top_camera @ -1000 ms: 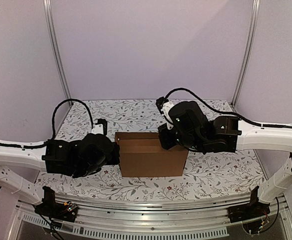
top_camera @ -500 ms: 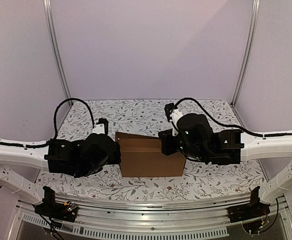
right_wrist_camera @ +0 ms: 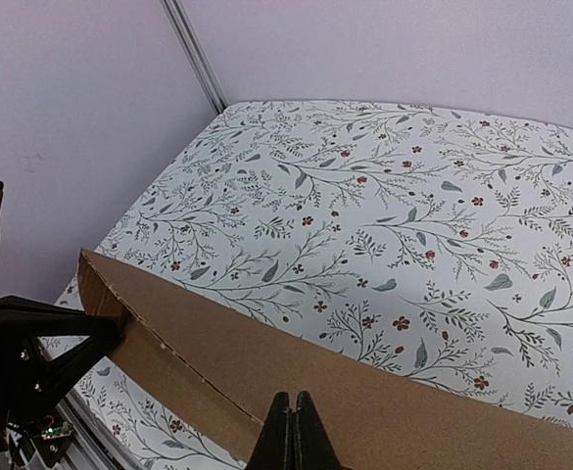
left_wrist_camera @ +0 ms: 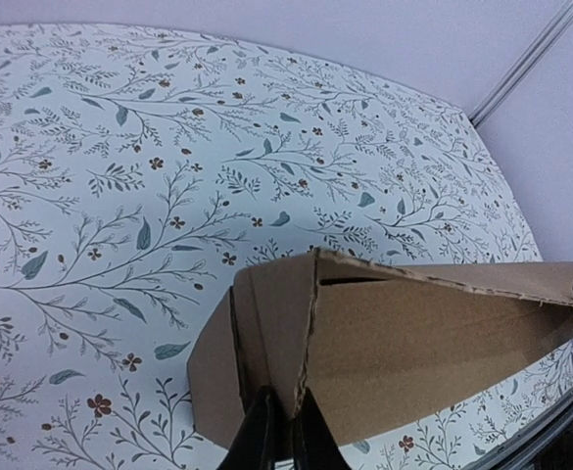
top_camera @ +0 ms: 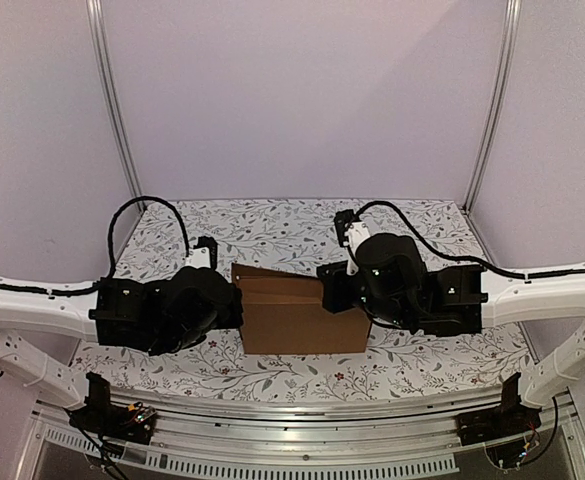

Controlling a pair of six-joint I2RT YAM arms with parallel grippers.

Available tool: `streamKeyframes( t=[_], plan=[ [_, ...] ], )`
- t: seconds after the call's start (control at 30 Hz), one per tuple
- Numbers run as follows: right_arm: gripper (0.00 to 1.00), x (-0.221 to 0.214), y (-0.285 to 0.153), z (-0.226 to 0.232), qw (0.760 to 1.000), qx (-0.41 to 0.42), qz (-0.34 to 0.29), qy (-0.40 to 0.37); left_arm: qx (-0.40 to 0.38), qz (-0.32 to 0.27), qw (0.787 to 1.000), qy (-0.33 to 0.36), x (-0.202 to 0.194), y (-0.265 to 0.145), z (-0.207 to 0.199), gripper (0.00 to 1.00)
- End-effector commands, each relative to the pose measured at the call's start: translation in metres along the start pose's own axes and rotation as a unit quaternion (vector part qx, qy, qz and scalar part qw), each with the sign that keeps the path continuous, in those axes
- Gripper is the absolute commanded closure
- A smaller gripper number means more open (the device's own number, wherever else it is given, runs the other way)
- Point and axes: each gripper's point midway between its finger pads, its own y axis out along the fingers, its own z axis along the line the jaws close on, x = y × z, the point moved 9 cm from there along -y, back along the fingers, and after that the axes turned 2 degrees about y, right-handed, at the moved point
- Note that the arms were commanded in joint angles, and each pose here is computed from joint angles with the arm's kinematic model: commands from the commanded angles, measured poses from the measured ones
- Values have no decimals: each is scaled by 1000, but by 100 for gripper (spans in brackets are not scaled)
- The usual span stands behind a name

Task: Fold the paper box

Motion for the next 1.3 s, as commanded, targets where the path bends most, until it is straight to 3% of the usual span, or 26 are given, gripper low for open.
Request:
streamKeyframes(
  t=[0.0, 0.3, 0.6, 1.27],
  plan=[
    [100, -80, 8, -26, 984, -48, 160, -66, 73, 185, 971, 132, -72, 5, 42, 90],
    [100, -89, 8, -33, 982, -61, 168, -63, 54, 170, 976, 128, -55, -8, 41, 68],
    [100, -95, 10, -40, 980, -81, 168, -64, 9, 169, 977, 126, -43, -27, 46, 53],
    [100, -81, 21, -31, 978, -100, 165, -80, -69, 115, 987, 87, 19, -68, 75, 54]
  ],
)
